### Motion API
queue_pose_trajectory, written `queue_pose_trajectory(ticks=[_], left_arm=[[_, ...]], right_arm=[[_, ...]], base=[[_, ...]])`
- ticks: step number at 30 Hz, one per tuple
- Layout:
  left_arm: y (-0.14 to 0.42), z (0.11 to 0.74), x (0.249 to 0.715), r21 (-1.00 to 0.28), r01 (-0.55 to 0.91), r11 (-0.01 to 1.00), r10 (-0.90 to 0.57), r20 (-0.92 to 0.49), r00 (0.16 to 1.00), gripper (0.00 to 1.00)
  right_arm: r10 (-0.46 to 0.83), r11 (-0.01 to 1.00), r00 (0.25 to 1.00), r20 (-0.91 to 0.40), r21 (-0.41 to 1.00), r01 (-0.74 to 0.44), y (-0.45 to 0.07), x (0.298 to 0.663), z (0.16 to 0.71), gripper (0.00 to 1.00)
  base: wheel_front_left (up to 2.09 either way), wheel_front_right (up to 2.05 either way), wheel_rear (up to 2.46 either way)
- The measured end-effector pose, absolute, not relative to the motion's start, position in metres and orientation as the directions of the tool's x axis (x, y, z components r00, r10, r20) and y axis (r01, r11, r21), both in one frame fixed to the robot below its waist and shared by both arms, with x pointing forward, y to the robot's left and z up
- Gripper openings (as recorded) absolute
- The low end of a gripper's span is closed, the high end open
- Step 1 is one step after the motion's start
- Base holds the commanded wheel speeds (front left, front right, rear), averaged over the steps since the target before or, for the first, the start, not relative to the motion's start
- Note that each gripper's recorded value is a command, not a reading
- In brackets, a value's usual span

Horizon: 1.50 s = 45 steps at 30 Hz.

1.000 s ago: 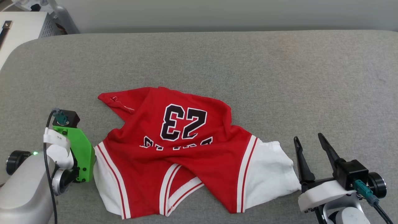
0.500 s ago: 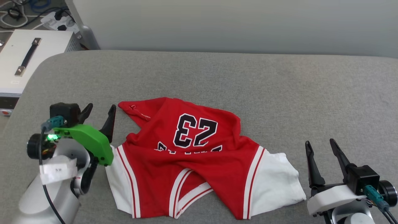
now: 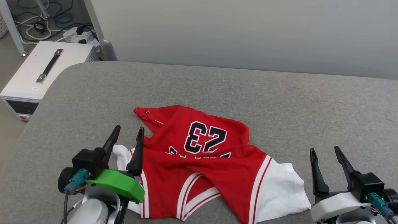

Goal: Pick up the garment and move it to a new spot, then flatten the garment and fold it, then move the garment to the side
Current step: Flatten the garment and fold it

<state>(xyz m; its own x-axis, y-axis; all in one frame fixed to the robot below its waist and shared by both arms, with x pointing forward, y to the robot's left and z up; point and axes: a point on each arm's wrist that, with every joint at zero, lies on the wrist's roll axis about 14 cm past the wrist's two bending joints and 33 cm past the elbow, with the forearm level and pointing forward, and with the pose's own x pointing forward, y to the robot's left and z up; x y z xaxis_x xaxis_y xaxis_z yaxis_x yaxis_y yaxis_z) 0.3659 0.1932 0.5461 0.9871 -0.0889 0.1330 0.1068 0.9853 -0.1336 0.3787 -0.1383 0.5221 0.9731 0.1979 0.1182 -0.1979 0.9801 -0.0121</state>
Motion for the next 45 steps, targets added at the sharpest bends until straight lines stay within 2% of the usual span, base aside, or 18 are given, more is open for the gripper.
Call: queue_pose_trajectory(ticks=[6,11,16,21,26,31,35,40,41,42,43,45], left_arm=[[0.187,0.542,0.352,-0.157,0.081,0.984,-0.058,0.144,0.988,1.00],[0.185,0.540,0.354,-0.145,0.088,0.986,-0.066,0.147,0.987,1.00],[0.181,0.530,0.356,-0.140,0.094,0.986,-0.078,0.121,0.990,1.00],[0.183,0.523,0.361,-0.158,0.077,0.984,-0.061,0.107,0.992,1.00],[0.188,0.517,0.365,-0.157,0.061,0.986,-0.047,0.091,0.995,1.00],[0.193,0.511,0.367,-0.149,0.041,0.988,-0.030,0.073,0.997,1.00],[0.201,0.506,0.367,-0.142,0.015,0.990,-0.007,0.060,0.998,1.00],[0.207,0.499,0.366,-0.139,-0.006,0.990,0.012,0.038,0.999,1.00],[0.208,0.498,0.366,-0.135,-0.009,0.991,0.014,0.035,0.999,1.00],[0.209,0.497,0.366,-0.134,-0.013,0.991,0.017,0.033,0.999,1.00],[0.210,0.497,0.366,-0.130,-0.015,0.991,0.020,0.031,0.999,1.00],[0.211,0.495,0.366,-0.126,-0.015,0.992,0.019,0.026,0.999,1.00]], right_arm=[[0.211,0.978,0.975,0.073,-0.018,-0.210,-0.136,0.377,0.516,1.00],[0.261,0.963,0.953,-0.152,-0.025,-0.268,-0.129,0.377,0.483,1.00],[0.303,0.942,0.851,-0.429,0.003,-0.335,-0.128,0.374,0.450,1.00],[0.301,0.927,0.725,-0.620,0.011,-0.375,-0.135,0.373,0.432,1.00],[0.302,0.911,0.629,-0.716,0.022,-0.412,-0.131,0.377,0.417,1.00],[0.337,0.894,0.560,-0.757,0.071,-0.442,-0.116,0.381,0.401,1.00],[0.350,0.883,0.520,-0.779,0.089,-0.462,-0.107,0.382,0.387,1.00],[0.366,0.871,0.506,-0.781,0.096,-0.482,-0.099,0.388,0.376,1.00],[0.368,0.869,0.503,-0.782,0.097,-0.485,-0.098,0.389,0.374,0.39],[0.370,0.868,0.503,-0.781,0.098,-0.486,-0.097,0.389,0.373,0.06],[0.370,0.866,0.503,-0.782,0.094,-0.491,-0.097,0.390,0.372,0.00],[0.372,0.862,0.511,-0.775,0.085,-0.499,-0.097,0.392,0.374,0.00]], base=[[0.00,0.00,0.00],[0.00,0.00,0.00],[0.00,0.00,0.00],[0.00,0.00,0.00],[0.00,0.00,0.00],[0.00,0.00,0.00],[0.00,0.00,0.00],[0.00,0.00,0.00],[0.00,0.00,0.00],[0.00,0.00,0.00],[0.00,0.00,0.00],[0.00,0.00,0.00]])
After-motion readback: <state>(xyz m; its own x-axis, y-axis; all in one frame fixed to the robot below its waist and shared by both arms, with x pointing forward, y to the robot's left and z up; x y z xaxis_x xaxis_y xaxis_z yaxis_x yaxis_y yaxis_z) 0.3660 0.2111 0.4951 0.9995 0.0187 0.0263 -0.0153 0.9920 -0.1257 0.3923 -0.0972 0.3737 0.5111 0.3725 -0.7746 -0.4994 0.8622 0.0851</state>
